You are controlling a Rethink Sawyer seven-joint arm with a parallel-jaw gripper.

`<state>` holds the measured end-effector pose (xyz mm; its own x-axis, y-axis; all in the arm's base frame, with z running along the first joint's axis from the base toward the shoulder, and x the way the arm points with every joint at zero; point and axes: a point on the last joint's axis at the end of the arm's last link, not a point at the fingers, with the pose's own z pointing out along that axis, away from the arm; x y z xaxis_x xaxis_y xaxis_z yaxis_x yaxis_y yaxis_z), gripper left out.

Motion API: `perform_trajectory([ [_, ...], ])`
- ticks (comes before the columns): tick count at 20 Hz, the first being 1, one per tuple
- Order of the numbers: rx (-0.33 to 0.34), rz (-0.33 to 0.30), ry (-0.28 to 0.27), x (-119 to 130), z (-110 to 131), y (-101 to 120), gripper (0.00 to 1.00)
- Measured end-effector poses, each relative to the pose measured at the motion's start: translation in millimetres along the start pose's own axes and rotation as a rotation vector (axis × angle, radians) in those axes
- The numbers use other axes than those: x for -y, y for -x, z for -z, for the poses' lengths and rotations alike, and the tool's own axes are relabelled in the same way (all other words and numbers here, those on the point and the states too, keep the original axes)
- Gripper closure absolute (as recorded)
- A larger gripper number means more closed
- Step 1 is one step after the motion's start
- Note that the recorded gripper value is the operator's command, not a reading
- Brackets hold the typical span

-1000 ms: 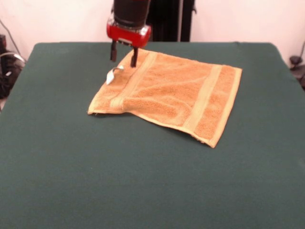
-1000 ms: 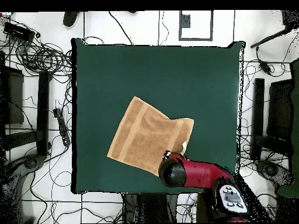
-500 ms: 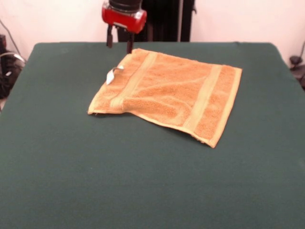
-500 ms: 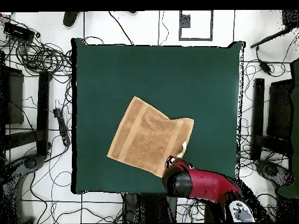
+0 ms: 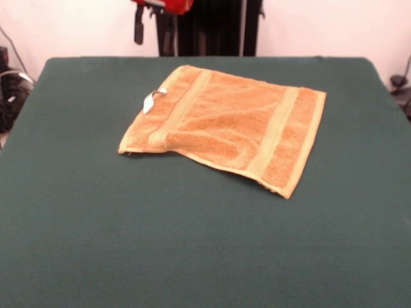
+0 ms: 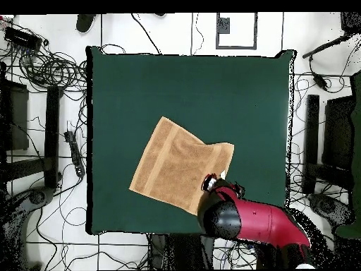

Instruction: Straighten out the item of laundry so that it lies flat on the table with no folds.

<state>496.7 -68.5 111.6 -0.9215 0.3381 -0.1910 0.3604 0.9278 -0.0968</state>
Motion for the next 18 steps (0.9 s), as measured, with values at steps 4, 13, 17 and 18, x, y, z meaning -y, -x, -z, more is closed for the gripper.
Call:
perform_trajectory([
  [4,0.009,0.009,-0.005,-6,15,16,0.00],
  [13,0.071,0.053,-0.003,-33,6,66,0.00],
  [17,0.087,0.079,0.008,-51,-10,80,0.00],
  [18,0.090,0.081,0.012,-54,-15,83,0.00],
])
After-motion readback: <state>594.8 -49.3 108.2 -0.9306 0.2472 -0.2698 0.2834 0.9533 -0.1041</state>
